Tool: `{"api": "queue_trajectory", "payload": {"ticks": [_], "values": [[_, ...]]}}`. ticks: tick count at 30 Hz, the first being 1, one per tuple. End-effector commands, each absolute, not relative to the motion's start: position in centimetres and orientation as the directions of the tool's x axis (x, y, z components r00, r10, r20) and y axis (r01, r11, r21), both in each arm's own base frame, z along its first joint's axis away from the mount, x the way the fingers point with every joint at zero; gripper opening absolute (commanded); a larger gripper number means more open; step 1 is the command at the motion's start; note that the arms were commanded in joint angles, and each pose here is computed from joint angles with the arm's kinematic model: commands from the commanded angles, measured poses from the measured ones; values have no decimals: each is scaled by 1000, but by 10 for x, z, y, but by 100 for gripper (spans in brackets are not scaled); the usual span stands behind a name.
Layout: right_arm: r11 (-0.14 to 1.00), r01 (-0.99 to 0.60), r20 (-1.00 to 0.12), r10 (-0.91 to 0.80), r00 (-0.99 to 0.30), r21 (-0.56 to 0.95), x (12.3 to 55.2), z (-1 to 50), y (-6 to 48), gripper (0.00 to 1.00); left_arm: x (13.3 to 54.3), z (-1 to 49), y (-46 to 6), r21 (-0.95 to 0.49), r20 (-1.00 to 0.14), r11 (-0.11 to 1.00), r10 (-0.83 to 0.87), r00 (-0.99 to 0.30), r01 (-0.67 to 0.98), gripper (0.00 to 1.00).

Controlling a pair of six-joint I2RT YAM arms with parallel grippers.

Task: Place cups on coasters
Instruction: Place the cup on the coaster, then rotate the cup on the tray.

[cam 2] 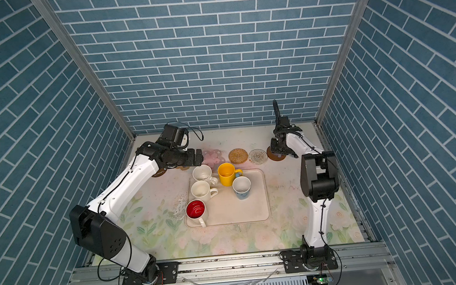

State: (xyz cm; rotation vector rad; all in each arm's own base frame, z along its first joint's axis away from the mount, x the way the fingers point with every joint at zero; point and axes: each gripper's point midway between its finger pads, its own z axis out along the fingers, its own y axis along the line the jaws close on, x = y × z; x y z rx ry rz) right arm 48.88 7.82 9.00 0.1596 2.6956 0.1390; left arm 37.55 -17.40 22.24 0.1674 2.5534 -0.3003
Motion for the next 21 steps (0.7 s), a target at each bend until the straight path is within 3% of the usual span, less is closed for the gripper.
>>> {"api": "queue_trajectory", "payload": {"ticks": [1, 12, 21], "values": [[988, 74, -467, 128, -875, 133, 487, 116, 80, 45, 369, 232, -167, -183, -565, 968, 38, -824, 170, 99], [993, 40, -523, 91, -847, 107, 462, 167, 82, 52, 346, 234, -161, -217, -573, 961, 14, -819, 169, 99], [990, -77, -496, -9, -868, 116, 412, 188, 126, 59, 326, 217, -162, -283, -571, 944, -23, -820, 170, 99]]}}
